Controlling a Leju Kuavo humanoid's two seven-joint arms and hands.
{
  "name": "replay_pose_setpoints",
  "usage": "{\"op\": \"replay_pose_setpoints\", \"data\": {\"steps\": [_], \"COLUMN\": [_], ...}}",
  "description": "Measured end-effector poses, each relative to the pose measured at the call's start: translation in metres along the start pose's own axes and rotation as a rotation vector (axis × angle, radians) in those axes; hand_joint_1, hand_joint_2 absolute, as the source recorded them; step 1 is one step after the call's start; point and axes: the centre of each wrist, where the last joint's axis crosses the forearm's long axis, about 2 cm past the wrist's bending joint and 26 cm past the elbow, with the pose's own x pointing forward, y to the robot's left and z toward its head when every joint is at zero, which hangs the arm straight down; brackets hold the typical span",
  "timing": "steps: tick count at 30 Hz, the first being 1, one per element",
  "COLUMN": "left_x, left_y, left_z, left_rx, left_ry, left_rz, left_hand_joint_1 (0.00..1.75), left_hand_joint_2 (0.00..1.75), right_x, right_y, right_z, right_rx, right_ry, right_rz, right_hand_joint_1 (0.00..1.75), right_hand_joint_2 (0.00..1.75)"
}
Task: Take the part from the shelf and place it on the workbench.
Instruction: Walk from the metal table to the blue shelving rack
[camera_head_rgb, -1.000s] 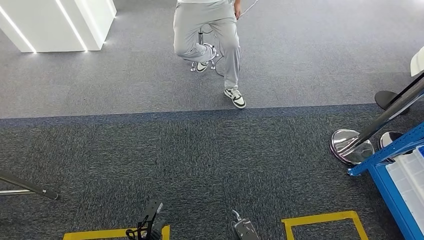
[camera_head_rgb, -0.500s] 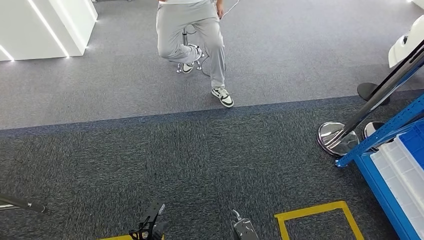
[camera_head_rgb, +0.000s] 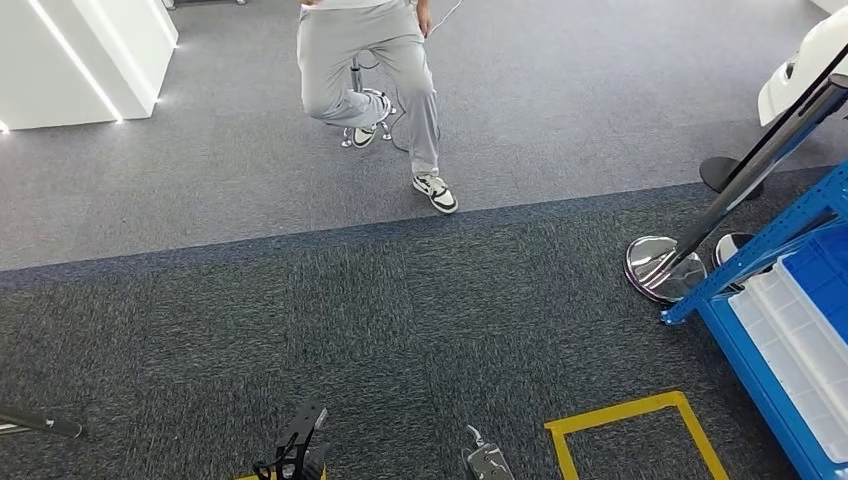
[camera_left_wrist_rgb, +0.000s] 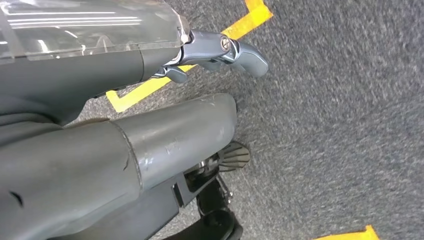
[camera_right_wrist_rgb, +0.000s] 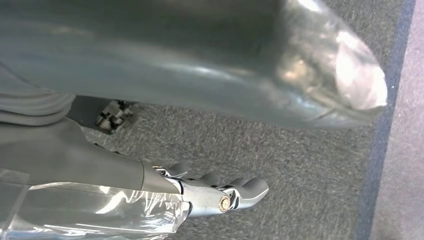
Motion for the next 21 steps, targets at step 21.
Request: {"op": "replay_pose_setpoints", "data": {"steps": [21], "left_x": [-0.0024], "left_y": [-0.0012], "left_z": [0.0003], "left_rx": [-0.006], "left_ry": [-0.004], "left_rz": [-0.009], "left_hand_joint_1": [0.00], "left_hand_joint_2": [0.00], "right_x": [-0.0025], "right_y": [0.0002], "right_z": [0.0013], "right_rx": [-0.057], "right_ry": [0.013], "right_rz": [0.124], "right_hand_joint_1": [0.00], "right_hand_joint_2": [0.00]}}
